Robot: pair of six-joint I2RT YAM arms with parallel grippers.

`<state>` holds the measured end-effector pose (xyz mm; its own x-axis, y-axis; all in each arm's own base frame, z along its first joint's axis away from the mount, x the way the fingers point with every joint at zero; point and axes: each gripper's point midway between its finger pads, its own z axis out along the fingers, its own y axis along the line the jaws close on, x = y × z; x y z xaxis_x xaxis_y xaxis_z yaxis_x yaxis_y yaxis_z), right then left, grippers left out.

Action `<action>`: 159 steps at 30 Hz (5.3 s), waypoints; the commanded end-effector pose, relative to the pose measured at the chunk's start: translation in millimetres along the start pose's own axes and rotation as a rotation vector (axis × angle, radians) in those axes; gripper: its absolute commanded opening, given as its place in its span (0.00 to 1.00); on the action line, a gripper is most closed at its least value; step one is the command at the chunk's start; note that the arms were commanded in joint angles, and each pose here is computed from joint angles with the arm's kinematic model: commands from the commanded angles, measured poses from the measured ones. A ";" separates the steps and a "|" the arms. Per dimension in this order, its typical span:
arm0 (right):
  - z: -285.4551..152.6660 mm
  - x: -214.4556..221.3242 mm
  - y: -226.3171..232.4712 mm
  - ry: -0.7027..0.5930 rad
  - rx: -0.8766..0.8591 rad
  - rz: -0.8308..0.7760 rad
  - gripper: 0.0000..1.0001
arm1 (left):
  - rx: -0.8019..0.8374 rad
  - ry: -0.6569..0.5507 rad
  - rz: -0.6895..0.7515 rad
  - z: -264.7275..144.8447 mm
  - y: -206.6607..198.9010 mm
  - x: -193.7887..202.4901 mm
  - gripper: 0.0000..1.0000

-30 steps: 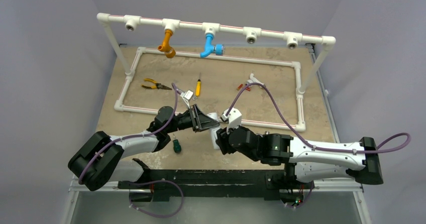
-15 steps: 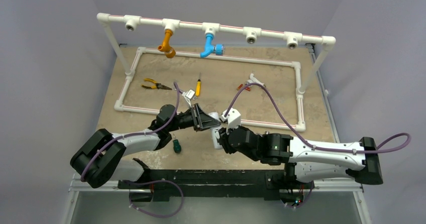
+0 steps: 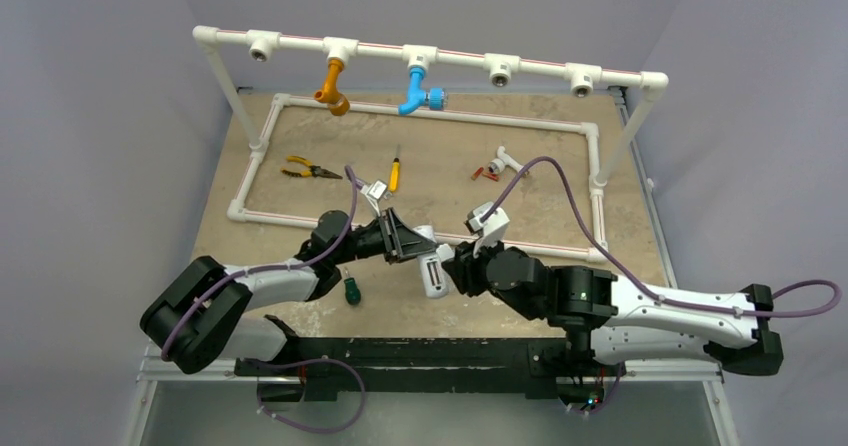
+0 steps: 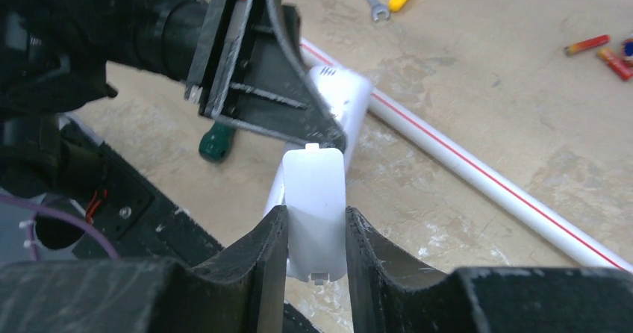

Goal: Load the batteries into the remote control
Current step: Remove the battery cover from the remote control, then place the battery cover at the center of the board, then pick up the battery from the center of the board, then load the battery into the remote control.

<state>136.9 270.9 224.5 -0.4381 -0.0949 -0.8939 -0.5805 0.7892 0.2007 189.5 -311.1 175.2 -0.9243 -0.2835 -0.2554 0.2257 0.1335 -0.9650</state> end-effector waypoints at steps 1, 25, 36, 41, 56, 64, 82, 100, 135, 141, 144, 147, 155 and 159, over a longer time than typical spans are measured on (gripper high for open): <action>-6.9 -16.8 -34.7 -0.073 0.139 0.064 0.07 | 0.029 -0.037 0.038 -8.9 -2.4 2.6 0.00; 82.4 162.9 -60.9 0.386 0.263 0.125 0.44 | -0.184 -0.166 0.299 -80.2 -46.3 -4.1 0.00; 108.9 100.3 -44.5 0.262 0.220 0.116 0.66 | -0.133 -0.234 0.392 -102.5 -98.3 -13.6 0.00; 145.0 67.6 -33.3 0.229 0.214 0.160 0.63 | -0.114 -0.292 0.475 -128.4 -134.0 -15.7 0.00; 226.9 28.3 -87.7 0.136 0.395 0.372 0.61 | -0.082 -0.312 0.524 -146.7 -155.4 -9.7 0.00; 209.1 21.1 -183.3 0.108 0.596 0.475 0.60 | -0.085 -0.286 0.506 -141.2 -144.8 -6.0 0.00; 237.2 17.4 -265.2 0.127 0.844 0.516 0.58 | -0.082 -0.247 0.504 -132.0 -140.3 -4.6 0.00; 253.0 44.8 -300.3 0.215 0.887 0.489 0.47 | -0.101 -0.236 0.500 -129.1 -134.6 -5.4 0.00; 132.6 -21.6 -103.5 -0.089 -0.030 0.062 0.00 | -0.168 -0.256 0.455 -124.6 -101.0 -7.9 0.00; 48.1 -30.4 -45.3 -0.286 -0.355 0.037 0.00 | -0.144 -0.256 0.456 -122.0 -101.1 -7.1 0.00; 0.3 -34.9 -6.7 -0.368 -0.588 -0.054 0.00 | -0.106 -0.229 0.472 -116.4 -106.3 -4.5 0.00; -37.2 -38.6 16.5 -0.444 -0.738 -0.138 0.00 | -0.065 -0.205 0.484 -110.6 -111.9 -2.5 0.00; -114.0 -34.6 49.1 -0.641 -1.035 -0.395 0.00 | 0.093 -0.167 0.556 -104.7 -135.8 6.5 0.00; -117.5 -30.0 53.2 -0.631 -1.077 -0.450 0.00 | 0.136 -0.163 0.589 -105.0 -142.0 9.0 0.00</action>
<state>59.6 246.1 304.9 0.0697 0.2976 -0.9522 -0.9961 -0.0312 -0.0827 124.8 -230.0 287.1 -0.6458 -0.3147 -0.6957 0.6332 0.2884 -0.7182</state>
